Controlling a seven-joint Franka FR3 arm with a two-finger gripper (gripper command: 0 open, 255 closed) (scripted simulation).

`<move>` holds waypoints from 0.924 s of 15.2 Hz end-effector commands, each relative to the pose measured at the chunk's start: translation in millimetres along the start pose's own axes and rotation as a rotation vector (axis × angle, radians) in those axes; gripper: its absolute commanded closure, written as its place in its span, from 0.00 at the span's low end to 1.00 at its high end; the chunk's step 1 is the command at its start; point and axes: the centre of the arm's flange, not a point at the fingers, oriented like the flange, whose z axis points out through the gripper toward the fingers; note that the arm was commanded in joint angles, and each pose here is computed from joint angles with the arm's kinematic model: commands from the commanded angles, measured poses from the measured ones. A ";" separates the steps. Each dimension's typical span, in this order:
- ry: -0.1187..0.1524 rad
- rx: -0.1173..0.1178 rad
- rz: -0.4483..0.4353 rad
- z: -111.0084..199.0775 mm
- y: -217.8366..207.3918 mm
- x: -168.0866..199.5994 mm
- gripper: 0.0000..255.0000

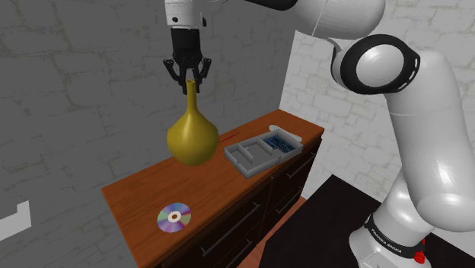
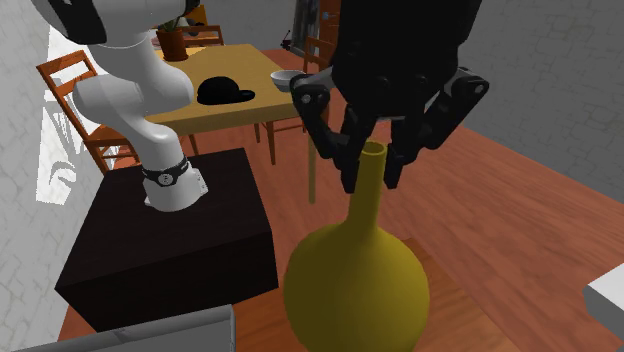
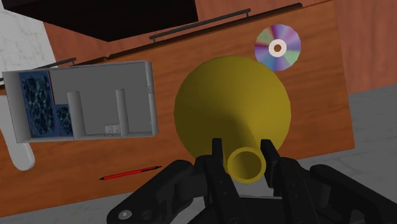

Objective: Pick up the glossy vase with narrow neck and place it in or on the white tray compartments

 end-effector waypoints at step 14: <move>0.002 0.001 0.000 -67.3 181.0 -3.5 1.00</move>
